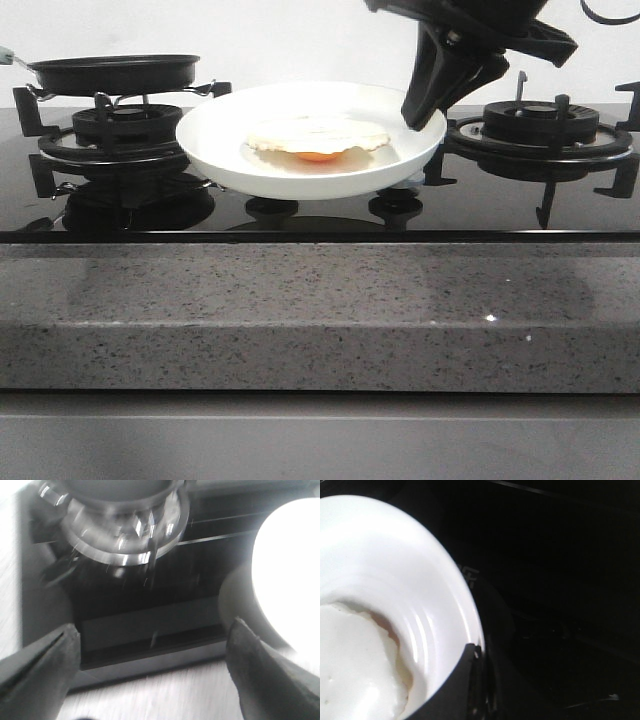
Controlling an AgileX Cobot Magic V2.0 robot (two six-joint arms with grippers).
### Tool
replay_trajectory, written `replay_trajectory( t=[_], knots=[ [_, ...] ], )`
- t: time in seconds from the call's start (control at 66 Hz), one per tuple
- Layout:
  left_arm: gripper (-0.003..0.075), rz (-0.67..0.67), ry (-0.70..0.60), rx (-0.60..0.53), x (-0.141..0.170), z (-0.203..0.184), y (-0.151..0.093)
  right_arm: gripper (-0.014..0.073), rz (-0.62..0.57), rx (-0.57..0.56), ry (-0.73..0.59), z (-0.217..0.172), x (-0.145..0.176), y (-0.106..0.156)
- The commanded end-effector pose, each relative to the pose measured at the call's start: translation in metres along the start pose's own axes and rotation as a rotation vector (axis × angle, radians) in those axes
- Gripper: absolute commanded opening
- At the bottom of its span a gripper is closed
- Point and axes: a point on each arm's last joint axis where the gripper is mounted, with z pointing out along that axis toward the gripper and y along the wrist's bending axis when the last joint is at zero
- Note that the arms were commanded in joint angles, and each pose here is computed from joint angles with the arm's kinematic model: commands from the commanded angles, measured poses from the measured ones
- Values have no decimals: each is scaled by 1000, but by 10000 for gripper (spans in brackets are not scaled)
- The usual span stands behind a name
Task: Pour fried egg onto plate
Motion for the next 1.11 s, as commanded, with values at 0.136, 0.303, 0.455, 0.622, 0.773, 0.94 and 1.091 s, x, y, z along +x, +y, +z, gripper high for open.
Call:
replay_trajectory(
  t=[0.136, 0.303, 0.455, 0.622, 0.773, 0.94, 1.091],
  knots=[
    [589, 8, -159, -3, 23, -37, -5, -69, -9, -8, -102, -20, -12, 4],
    [589, 12, -192, -5, 31, -48, -6, -69, -9, -8, -102, -20, -12, 4],
    [589, 10, -194, -1, 31, -48, -6, -69, -9, -8, -102, -20, -12, 4],
    [589, 9, -187, -1, 30, -46, -6, -69, -8, -9, -103, -20, -12, 4],
    [589, 9, -187, -1, 30, -46, -6, -69, -13, -13, -117, -25, -16, 6],
    [589, 9, -187, -1, 30, -46, -6, -69, -31, -26, -183, -42, -37, 12],
    [589, 9, -187, -1, 30, -46, -6, -66, -20, -16, -240, -55, -67, 2]
  ],
)
